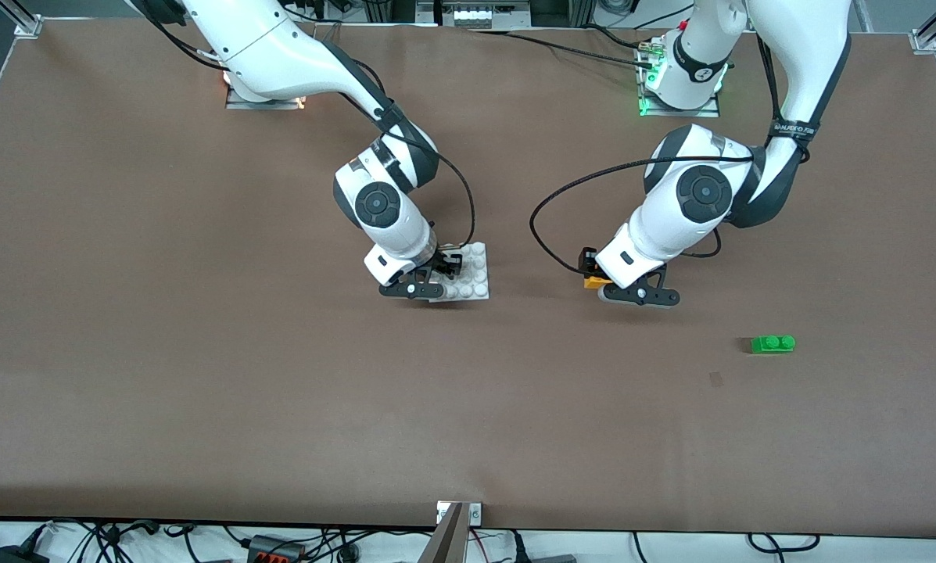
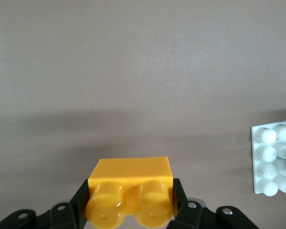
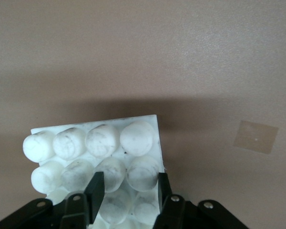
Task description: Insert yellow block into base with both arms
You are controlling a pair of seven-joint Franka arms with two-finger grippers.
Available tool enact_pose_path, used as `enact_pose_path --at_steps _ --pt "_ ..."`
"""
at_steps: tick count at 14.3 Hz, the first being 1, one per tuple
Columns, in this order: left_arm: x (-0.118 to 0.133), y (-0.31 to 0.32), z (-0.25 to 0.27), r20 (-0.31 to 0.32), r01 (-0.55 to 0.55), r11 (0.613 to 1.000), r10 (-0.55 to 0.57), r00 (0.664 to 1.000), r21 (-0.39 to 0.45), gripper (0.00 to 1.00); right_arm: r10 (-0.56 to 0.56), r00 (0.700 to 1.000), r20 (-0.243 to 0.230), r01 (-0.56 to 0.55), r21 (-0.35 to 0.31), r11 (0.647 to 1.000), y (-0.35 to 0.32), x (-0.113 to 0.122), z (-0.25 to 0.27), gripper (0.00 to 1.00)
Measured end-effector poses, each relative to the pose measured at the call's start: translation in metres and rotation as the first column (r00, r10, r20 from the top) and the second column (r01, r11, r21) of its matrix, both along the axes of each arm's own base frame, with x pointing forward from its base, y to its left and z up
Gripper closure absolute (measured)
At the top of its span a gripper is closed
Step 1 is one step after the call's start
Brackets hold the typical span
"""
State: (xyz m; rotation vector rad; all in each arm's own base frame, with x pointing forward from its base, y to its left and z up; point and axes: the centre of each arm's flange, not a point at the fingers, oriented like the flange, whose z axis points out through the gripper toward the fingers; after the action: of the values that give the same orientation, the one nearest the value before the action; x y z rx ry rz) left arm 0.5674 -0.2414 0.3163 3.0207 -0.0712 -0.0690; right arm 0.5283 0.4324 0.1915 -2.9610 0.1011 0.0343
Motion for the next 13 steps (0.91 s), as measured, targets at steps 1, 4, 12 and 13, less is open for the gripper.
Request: enact_pose_path --at_steps 1,4,12,13 --pt "0.000 0.001 -0.001 -0.005 0.000 1.000 0.000 1.000 0.002 0.31 0.000 1.000 0.000 0.000 0.000 1.000 0.000 0.000 0.000 0.48" --pt "-0.001 0.002 -0.001 -0.010 0.000 1.000 0.000 1.000 0.004 0.31 0.000 1.000 0.000 0.000 0.000 1.000 0.000 0.000 0.000 0.48" --pt "0.000 0.003 -0.001 -0.012 -0.001 1.000 0.001 1.000 0.005 0.31 -0.009 1.000 0.021 0.007 0.089 0.996 0.120 -0.039 -0.008 0.48" --pt "0.000 0.003 -0.001 -0.012 0.000 1.000 0.000 1.000 0.005 0.31 -0.010 1.000 0.019 0.008 0.090 0.996 0.120 -0.039 -0.008 0.48"
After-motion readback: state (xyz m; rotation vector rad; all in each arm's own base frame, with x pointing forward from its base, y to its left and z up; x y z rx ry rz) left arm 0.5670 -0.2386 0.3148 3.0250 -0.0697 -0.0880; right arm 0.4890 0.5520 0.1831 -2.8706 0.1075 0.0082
